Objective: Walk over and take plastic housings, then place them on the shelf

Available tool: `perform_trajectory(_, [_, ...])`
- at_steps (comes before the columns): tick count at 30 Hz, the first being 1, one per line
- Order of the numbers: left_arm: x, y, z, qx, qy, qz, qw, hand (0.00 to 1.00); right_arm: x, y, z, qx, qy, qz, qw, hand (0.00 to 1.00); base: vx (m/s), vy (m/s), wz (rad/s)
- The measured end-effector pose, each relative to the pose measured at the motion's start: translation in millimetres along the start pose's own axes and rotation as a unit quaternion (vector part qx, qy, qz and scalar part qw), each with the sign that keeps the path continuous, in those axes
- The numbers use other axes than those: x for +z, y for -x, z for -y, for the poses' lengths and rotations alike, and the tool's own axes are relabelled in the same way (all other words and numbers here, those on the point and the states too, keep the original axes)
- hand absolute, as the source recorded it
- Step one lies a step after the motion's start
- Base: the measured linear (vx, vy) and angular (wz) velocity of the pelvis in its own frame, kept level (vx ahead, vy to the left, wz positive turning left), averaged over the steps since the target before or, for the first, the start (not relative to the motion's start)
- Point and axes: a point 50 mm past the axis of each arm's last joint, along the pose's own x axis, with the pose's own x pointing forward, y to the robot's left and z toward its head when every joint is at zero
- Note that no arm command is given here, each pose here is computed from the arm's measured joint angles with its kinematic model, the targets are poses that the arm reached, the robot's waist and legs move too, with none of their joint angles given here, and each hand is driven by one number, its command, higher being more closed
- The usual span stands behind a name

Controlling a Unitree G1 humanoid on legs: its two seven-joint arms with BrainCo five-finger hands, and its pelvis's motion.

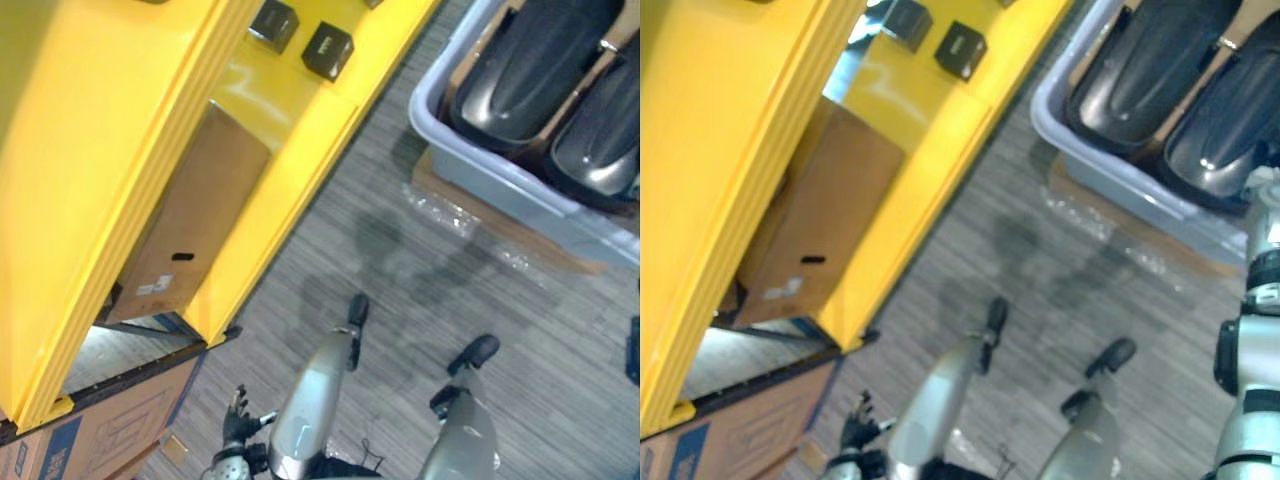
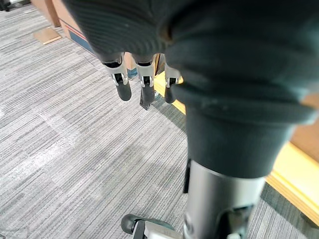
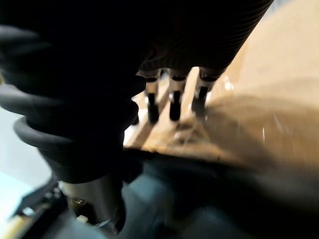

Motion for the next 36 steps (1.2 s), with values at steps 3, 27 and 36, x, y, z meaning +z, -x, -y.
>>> perform_trajectory(3, [0,1,2,-0.006,-0.003,0.003,1.0,0.0,-2,-6,11,0.0,0.081,-0.008,0.997,1.0,-0.03,-0.021,0.07])
perform_trajectory(27, [44,21,-25,0.009,0.068,0.098,0.993,0.0,-21,1,-7,0.056,0.155,-0.018,0.986,1.0,-0.02,-0.024,0.01])
perform_trajectory(36, [141,35,-5,-0.066,0.062,0.273,0.958,0.0,-66,74,-70,0.121,0.016,0.052,0.991,1.0,0.06,-0.043,-0.13])
